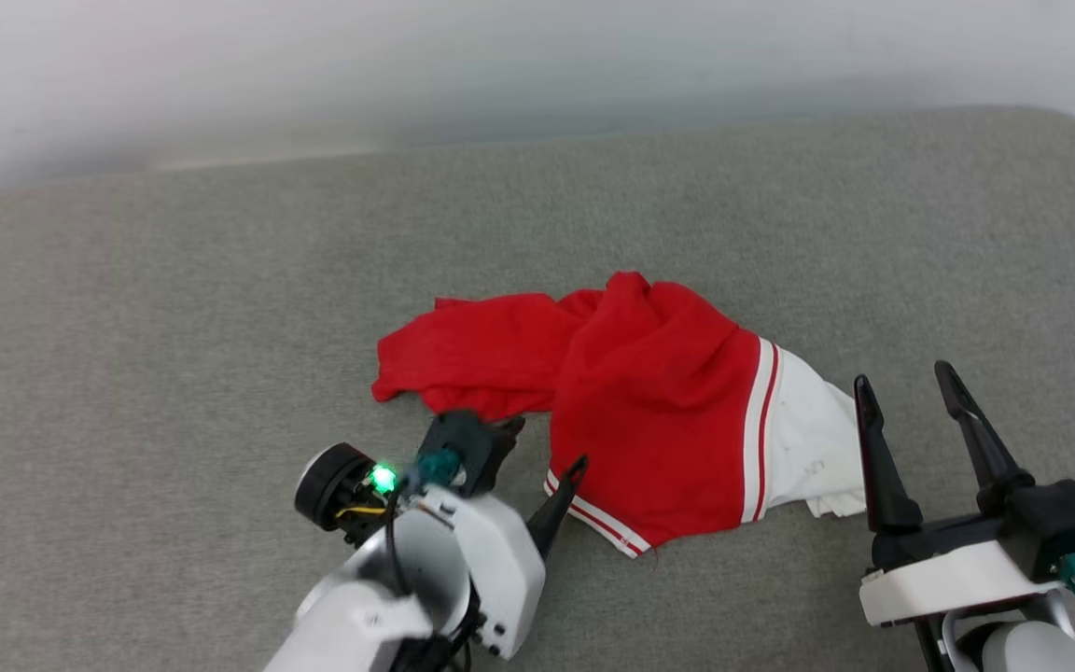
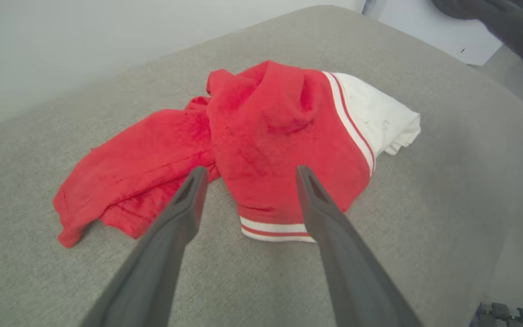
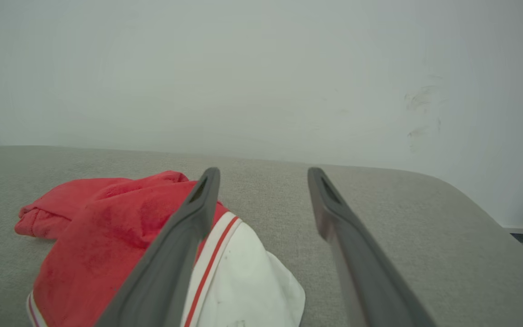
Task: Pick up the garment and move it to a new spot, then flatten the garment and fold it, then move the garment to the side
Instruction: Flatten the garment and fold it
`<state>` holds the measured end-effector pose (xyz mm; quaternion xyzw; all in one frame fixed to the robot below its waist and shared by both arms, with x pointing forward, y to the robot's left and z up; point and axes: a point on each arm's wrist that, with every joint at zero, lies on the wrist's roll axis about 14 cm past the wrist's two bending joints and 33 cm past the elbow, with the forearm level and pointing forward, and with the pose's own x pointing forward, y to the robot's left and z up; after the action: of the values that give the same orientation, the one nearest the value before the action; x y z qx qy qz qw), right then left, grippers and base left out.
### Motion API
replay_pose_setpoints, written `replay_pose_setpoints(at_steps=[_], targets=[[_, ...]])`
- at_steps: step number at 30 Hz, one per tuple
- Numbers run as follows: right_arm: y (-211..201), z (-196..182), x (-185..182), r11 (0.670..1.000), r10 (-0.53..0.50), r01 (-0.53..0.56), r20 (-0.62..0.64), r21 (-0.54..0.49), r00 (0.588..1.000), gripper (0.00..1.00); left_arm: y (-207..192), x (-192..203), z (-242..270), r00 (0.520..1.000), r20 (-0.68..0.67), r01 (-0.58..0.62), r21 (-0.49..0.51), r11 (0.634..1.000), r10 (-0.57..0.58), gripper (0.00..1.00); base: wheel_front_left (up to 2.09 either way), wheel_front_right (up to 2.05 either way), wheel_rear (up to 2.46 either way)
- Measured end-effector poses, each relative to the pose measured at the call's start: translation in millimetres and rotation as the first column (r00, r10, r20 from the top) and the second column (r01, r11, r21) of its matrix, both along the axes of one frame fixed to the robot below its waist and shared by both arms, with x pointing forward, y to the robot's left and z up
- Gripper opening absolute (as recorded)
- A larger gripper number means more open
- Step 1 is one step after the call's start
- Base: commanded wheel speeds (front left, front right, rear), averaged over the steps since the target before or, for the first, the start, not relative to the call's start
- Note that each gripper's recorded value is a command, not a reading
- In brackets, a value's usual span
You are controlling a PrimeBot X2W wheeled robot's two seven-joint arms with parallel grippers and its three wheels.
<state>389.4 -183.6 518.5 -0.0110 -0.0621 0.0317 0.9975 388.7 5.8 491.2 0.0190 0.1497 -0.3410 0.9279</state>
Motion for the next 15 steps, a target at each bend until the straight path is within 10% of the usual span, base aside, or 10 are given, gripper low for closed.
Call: replay_pose_setpoints(at_steps=[14,15], targets=[[-15,-30,11,0.999,-0.044,0.043,-0.085,-0.008,0.995,1.00,-21,35,-79,0.954,-0.297,0.069,0.090,0.994,-0.040,0.96,0.00,0.00,0.00],[-15,-30,12,0.999,-0.044,0.044,-0.085,-0.009,0.995,1.00,-21,35,-84,0.951,-0.306,0.072,0.095,0.993,-0.040,0.32,0.00,0.00,0.00]])
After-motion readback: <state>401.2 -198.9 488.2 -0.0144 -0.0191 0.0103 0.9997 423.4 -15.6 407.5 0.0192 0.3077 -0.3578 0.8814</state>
